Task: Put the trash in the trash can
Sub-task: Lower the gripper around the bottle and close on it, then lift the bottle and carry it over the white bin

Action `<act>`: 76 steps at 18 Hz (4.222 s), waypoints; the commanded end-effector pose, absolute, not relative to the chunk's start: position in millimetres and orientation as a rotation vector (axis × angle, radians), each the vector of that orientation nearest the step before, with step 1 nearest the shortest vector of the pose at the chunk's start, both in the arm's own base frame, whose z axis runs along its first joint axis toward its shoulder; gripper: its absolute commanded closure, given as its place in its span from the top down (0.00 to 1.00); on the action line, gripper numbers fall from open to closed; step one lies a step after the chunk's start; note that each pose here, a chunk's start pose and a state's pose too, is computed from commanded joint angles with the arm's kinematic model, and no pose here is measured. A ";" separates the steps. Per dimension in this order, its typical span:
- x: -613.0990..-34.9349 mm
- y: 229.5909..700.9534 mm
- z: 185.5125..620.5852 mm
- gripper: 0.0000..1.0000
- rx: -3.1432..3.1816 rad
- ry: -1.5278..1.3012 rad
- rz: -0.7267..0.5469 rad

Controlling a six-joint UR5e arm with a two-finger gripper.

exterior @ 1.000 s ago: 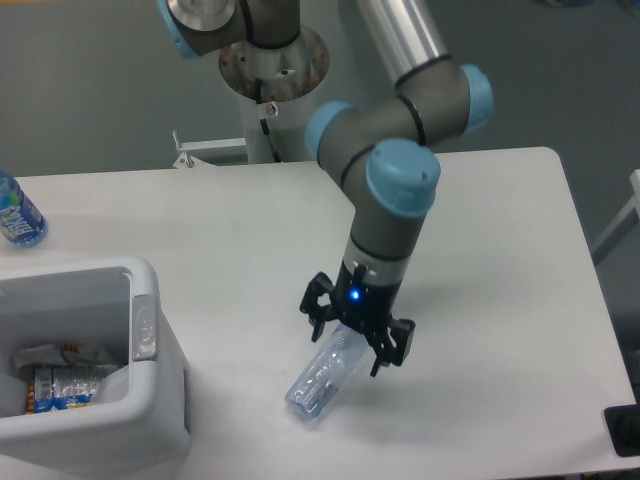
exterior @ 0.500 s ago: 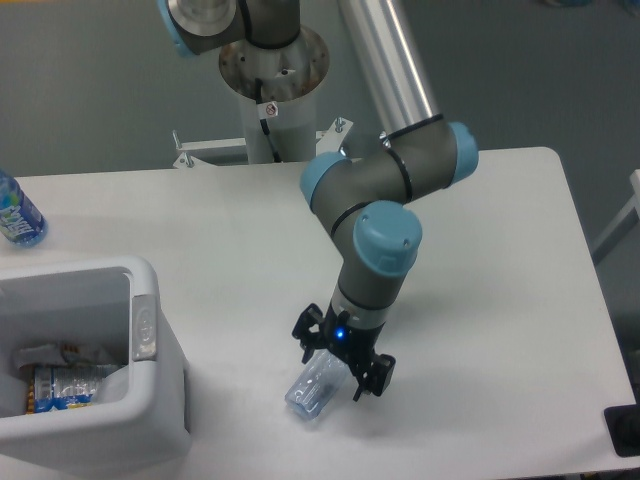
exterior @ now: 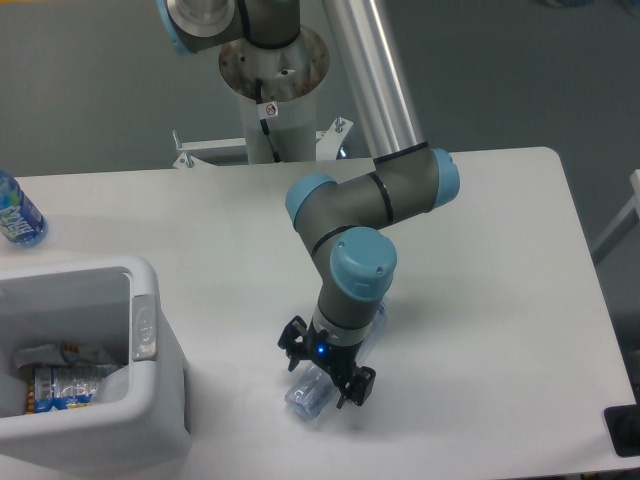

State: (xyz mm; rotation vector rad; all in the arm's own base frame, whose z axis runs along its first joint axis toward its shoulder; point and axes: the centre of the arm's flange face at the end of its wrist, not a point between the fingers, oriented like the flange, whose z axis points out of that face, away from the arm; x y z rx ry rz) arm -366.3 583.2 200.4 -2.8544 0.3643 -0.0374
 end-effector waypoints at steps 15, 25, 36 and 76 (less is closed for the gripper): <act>-361.1 584.8 187.0 0.70 -2.911 0.377 0.031; -362.5 586.5 193.3 0.59 -2.903 0.358 0.045; -379.7 606.4 218.0 0.58 -2.856 0.247 0.090; -147.7 698.7 558.7 0.84 -2.148 -0.047 -0.178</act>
